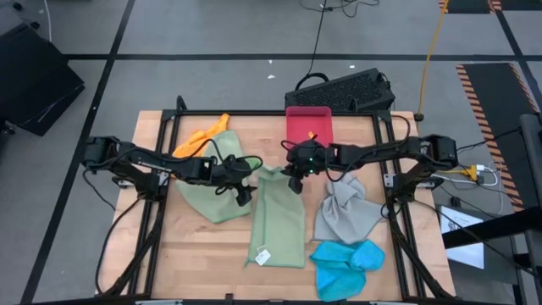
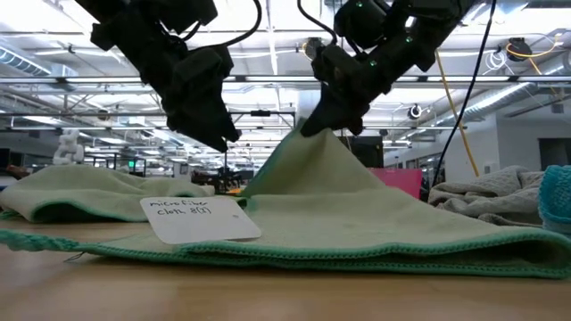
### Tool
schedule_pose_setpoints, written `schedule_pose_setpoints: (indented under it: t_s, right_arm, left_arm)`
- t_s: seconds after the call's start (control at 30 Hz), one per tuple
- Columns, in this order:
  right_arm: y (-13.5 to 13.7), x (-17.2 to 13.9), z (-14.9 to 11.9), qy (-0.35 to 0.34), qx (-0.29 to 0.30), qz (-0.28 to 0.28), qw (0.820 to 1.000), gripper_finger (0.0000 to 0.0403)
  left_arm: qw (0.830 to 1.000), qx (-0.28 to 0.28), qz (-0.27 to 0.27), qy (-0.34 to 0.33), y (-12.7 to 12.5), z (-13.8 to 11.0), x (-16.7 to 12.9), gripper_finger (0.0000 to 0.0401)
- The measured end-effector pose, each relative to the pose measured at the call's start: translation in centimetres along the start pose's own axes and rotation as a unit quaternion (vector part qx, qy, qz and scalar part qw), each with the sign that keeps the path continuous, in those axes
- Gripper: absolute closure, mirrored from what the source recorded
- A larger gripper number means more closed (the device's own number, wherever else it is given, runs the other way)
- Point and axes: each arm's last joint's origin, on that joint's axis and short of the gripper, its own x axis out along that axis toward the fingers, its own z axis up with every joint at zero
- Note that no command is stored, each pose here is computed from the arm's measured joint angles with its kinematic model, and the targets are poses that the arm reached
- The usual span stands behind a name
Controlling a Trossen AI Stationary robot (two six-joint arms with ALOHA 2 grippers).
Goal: Fold microfiber towels
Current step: Fold the right light green microfiber cloth
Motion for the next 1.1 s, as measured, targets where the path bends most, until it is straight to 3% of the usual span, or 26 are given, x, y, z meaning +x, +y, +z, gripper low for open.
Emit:
schedule_pose_setpoints:
  t_s: [0.2, 1.1]
  right_arm:
    - [0.3, 0.14, -0.84, 0.012, 0.018, 0.004, 1.0, 0.0398]
    - [0.73, 0.13, -0.04, -0.029, 0.059, 0.02, 0.998, 0.0399]
  left_arm:
    - [1.0, 0.008, 0.001, 0.0, 0.0, 0.0, 0.02, 0.0112]
    - [1.0, 0.003, -0.009, 0.004, -0.06, -0.03, 0.02, 0.0112]
